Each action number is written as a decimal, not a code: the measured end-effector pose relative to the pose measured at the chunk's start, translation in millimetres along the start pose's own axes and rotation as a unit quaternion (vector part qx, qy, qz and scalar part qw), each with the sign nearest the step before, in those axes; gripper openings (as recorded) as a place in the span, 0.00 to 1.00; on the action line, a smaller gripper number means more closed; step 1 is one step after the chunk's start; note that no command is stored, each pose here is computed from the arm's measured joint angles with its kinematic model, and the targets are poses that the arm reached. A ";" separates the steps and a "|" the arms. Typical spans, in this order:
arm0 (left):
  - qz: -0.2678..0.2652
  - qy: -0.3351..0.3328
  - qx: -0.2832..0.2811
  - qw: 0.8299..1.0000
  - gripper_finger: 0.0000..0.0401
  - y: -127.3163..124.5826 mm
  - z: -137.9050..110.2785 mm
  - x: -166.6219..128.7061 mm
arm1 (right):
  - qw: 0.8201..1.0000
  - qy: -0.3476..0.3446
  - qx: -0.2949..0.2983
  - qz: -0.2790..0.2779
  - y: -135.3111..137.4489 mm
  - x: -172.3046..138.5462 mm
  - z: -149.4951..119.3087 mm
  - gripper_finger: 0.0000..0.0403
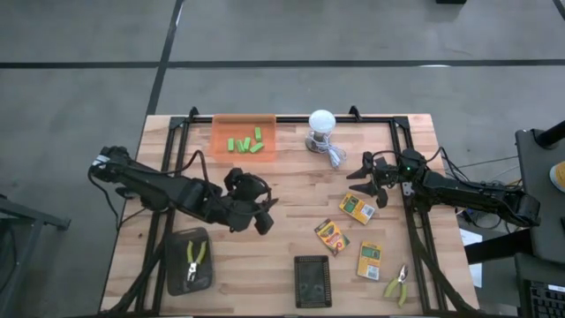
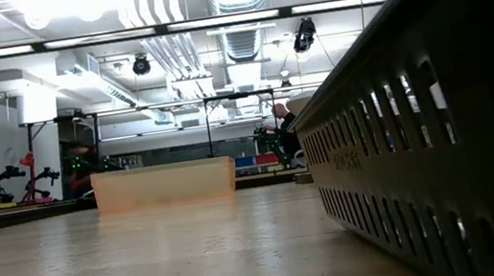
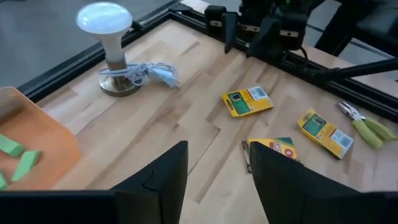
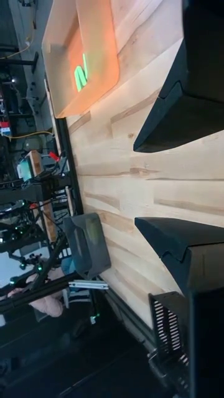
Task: Pick & Place School Supplies
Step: Put the green hole puncher into the left black bin
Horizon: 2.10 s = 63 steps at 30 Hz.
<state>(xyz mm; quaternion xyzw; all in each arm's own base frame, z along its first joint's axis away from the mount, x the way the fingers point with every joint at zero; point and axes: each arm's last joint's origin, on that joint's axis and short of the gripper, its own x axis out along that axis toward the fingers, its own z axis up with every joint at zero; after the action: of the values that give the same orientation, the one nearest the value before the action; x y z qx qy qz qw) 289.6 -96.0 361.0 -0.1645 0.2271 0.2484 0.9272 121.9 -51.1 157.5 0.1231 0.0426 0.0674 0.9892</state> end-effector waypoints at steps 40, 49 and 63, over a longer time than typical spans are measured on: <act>0.059 -0.043 0.110 0.991 0.44 3.7 3.1 -0.2 | 0.841 0.138 0.487 -0.190 145.8 20.0 180.7 0.30; 0.076 -0.061 0.121 0.988 0.44 7.7 7.6 -6.0 | 0.819 0.048 0.525 -0.228 227.3 45.5 165.0 0.32; 0.070 -0.066 0.143 0.985 0.44 12.4 13.0 -14.7 | 0.671 0.214 0.546 -0.454 284.1 61.0 126.4 0.31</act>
<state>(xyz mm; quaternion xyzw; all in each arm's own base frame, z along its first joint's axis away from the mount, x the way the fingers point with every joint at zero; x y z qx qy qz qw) 276.0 -85.9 377.0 0.0031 0.2099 0.2878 0.9344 159.9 200.5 346.2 0.5890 0.3328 -0.4004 0.6180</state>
